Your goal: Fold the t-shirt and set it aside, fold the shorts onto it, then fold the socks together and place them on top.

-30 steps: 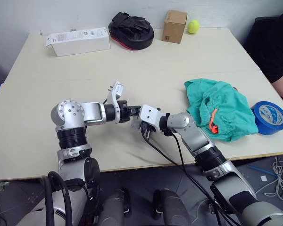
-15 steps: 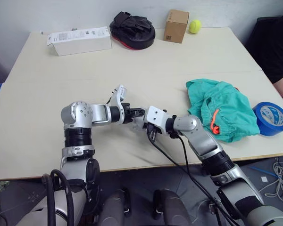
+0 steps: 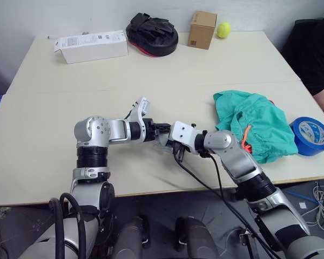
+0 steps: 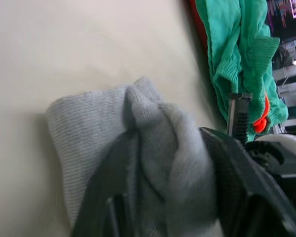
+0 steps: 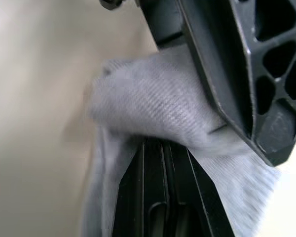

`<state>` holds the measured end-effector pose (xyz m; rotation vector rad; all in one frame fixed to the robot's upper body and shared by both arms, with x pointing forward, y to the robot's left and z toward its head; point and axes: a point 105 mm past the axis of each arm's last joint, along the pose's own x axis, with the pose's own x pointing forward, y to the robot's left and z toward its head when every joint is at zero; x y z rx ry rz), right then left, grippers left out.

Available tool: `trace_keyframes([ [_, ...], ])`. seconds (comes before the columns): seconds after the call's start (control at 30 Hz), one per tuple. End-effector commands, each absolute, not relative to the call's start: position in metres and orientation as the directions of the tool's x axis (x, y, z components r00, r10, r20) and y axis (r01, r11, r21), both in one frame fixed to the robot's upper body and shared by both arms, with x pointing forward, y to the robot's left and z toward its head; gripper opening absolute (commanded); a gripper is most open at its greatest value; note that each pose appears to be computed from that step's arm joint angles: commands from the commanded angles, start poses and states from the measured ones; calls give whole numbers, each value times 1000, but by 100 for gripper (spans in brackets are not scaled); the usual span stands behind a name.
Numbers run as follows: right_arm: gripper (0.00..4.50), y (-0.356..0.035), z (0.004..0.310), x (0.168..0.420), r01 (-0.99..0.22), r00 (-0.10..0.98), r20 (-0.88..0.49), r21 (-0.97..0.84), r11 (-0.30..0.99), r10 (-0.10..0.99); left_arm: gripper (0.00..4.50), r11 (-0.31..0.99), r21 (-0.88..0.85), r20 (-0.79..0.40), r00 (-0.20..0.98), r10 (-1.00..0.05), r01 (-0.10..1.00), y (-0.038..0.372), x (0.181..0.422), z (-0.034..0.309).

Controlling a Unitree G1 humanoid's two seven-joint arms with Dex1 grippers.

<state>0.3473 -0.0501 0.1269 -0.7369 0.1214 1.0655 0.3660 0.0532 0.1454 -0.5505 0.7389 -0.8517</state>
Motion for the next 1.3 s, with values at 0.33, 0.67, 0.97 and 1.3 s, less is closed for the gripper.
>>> trace_keyframes([
  [0.33, 0, -99, 164, 334, -756, 608, -378, -544, 364, 698, 445, 489, -647, -341, 351, -872, 586, 33, 352, 154],
  [0.67, 0, -90, 175, 335, -751, 622, -320, -503, 428, 714, 445, 492, -477, -408, 312, -858, 729, 35, 342, 136],
  [0.97, 0, -54, 178, 341, -787, 563, -293, -476, 393, 773, 445, 394, -429, -346, 254, -903, 813, 36, 323, 148],
  [1.3, 0, -58, 147, 331, -840, 497, -416, -453, 300, 762, 445, 400, -377, -303, 296, -906, 835, 46, 328, 161],
])
